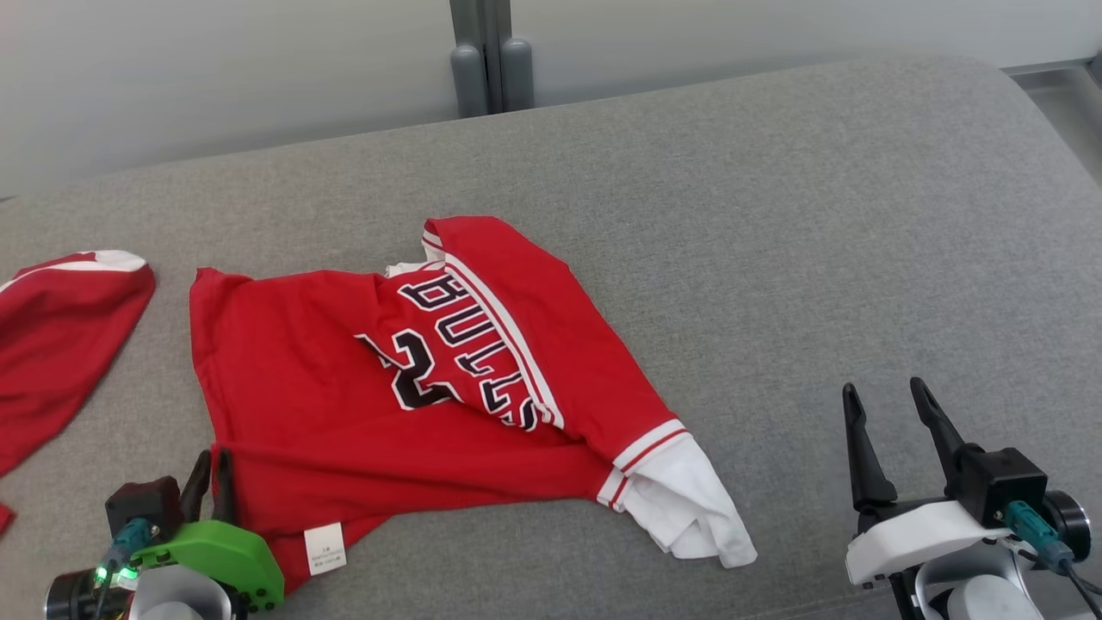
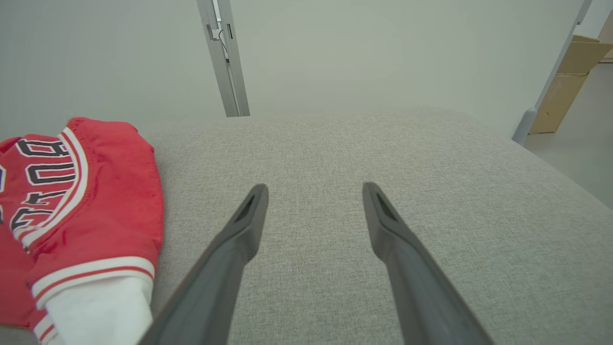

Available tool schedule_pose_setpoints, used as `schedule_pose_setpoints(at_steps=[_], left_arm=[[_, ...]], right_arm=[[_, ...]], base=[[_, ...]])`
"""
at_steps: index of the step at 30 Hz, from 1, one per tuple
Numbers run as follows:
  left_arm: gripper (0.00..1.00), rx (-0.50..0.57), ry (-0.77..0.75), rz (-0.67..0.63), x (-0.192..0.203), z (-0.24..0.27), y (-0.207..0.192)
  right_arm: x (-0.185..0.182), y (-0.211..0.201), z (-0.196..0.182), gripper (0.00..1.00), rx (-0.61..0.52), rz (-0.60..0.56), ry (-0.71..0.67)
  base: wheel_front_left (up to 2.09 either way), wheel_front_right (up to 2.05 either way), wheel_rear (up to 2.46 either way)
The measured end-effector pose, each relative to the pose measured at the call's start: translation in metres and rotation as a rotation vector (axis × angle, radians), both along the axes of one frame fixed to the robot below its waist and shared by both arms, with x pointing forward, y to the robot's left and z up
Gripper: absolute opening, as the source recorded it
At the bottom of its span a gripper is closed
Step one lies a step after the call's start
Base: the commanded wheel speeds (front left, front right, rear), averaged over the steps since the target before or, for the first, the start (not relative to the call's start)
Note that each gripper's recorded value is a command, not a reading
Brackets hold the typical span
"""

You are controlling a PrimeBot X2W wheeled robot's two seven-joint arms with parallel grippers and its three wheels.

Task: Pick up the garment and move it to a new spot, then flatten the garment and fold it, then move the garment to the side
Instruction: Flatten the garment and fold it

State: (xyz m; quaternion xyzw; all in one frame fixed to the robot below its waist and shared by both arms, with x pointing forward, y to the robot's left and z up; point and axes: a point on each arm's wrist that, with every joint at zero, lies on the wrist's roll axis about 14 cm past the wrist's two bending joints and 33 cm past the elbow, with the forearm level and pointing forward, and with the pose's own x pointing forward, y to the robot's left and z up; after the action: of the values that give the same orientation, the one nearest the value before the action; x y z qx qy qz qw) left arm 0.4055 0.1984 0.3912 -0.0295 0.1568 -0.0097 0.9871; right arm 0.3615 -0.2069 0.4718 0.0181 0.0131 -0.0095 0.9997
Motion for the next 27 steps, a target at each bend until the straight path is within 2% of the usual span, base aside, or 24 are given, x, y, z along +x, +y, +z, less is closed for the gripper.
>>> schedule_pose_setpoints(at_steps=[5, 14, 20, 27], left_arm=[[1.0, -0.03, 0.002, 0.027, -0.002, 0.0, 0.004], [1.0, -0.074, -0.172, 0.152, -0.031, 0.043, 0.03], [1.0, -0.04, -0.247, 0.14, -0.068, 0.066, 0.026], [1.0, -0.05, -0.292, 0.122, -0.098, 0.08, 0.015]], right_arm=[[-0.006, -0.005, -0.003, 1.0, 0.005, -0.018, 0.009], [-0.009, -0.006, 0.004, 1.0, 0.007, -0.018, -0.013], [-0.009, 0.003, 0.013, 1.0, 0.006, 0.009, -0.043], [-0.002, 0.021, 0.025, 1.0, 0.005, 0.068, -0.082]], base=[[0.0, 0.0, 0.0], [0.0, 0.0, 0.0], [0.0, 0.0, 0.0], [0.0, 0.0, 0.0]])
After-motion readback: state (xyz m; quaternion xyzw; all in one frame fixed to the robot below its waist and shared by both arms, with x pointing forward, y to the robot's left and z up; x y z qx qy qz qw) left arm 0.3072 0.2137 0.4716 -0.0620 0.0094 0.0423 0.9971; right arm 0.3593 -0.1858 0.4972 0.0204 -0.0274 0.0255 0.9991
